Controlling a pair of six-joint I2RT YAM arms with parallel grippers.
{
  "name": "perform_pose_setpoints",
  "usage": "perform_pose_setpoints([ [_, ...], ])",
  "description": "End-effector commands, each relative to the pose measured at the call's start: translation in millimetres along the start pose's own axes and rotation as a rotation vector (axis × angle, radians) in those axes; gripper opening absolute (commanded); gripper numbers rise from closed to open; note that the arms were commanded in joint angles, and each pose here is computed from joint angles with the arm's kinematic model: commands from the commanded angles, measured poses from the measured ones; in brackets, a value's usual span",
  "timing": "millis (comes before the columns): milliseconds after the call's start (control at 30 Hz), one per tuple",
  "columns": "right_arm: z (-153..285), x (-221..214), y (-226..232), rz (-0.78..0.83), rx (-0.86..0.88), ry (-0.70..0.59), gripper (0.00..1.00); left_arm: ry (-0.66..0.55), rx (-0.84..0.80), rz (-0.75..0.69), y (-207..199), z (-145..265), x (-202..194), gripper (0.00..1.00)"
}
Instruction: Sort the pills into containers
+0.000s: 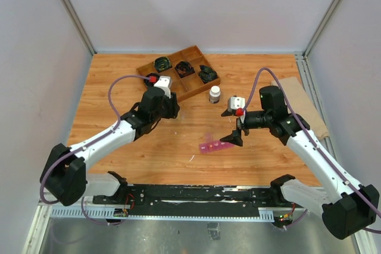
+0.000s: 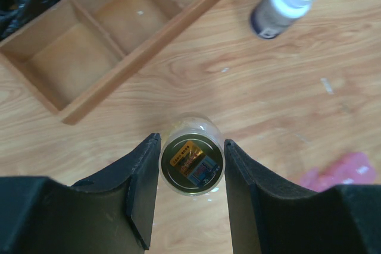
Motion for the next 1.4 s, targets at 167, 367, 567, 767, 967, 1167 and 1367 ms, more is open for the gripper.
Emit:
perform_pose_setpoints([
  [167, 2, 0, -4, 0.01, -0.015, 0.007, 0.99, 0.184, 0.174, -0.13, 41, -29, -1, 0.0],
  [367, 2, 0, -4, 0.01, -0.018, 0.008, 0.99, 0.276, 0.185, -0.156, 46, -46, -12, 0.07],
  [567, 2, -1, -4, 0.001, -0.016, 0.011, 0.99, 0.243, 0.18, -0.136, 43, -45, -3, 0.43],
  [767, -5, -8, -3, -0.019, 0.037, 0.008, 0.99, 0.147, 0.113, -0.095, 33, -28, 21, 0.63],
  [967, -12, -35, -1, 0.103, 0.106, 0.062, 0.98, 0.014, -0.082, -0.058, 8, 2, 41, 0.63],
  [1167, -20, -77, -3, 0.208, 0.145, 0.153, 0.98, -0.183, -0.515, 0.053, -42, 39, 34, 0.55],
  [1367, -25, -101, -14, 0.2, 0.168, 0.264, 0.99, -0.132, -0.563, 0.083, -66, 34, -1, 0.35],
])
Point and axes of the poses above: each gripper's point midway between its finger pads, its own z axis back along the fingers, its own y axis along the line the jaws close on, x = y × z, the point moved 5 cm from there along z, back along the fingers, and after that the axes turned 9 degrees about -z, right-handed, at the moved point
